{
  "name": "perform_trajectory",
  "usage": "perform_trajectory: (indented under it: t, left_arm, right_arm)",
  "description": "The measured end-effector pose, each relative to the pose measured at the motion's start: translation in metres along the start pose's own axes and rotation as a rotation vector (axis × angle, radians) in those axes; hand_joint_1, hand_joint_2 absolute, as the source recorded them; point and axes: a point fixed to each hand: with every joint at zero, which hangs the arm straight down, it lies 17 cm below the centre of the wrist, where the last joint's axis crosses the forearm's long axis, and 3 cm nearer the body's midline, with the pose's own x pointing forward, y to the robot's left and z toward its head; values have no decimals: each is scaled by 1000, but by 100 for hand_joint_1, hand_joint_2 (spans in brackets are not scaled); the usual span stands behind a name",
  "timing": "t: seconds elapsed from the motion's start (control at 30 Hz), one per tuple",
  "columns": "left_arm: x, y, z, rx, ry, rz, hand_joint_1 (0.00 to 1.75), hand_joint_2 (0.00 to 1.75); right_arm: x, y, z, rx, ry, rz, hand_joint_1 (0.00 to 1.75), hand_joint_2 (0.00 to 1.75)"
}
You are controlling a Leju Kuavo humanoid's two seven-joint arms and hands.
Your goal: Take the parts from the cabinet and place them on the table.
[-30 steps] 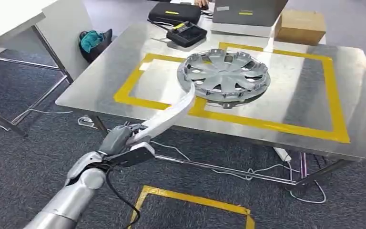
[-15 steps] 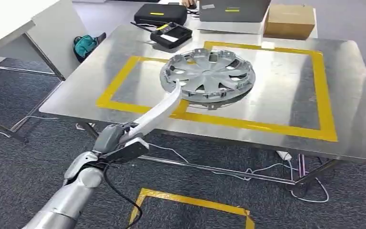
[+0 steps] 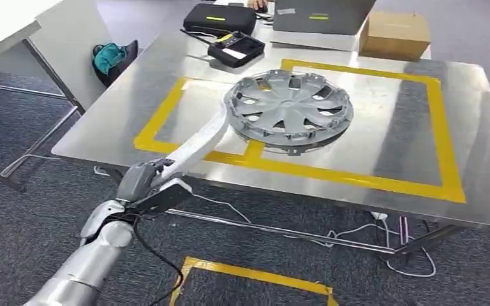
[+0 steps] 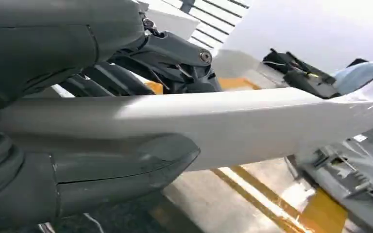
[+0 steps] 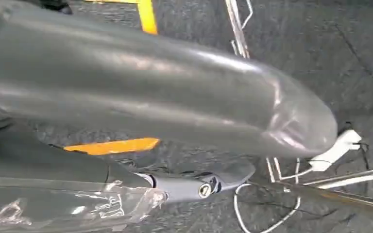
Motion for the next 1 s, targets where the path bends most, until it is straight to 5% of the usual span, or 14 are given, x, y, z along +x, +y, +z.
perform_trajectory:
  t: [1.0]
  left_arm:
    - [2,5,-12,6,8,-56,175,175]
  right_arm:
    - [0,-1,-3,9,1,23,0,0]
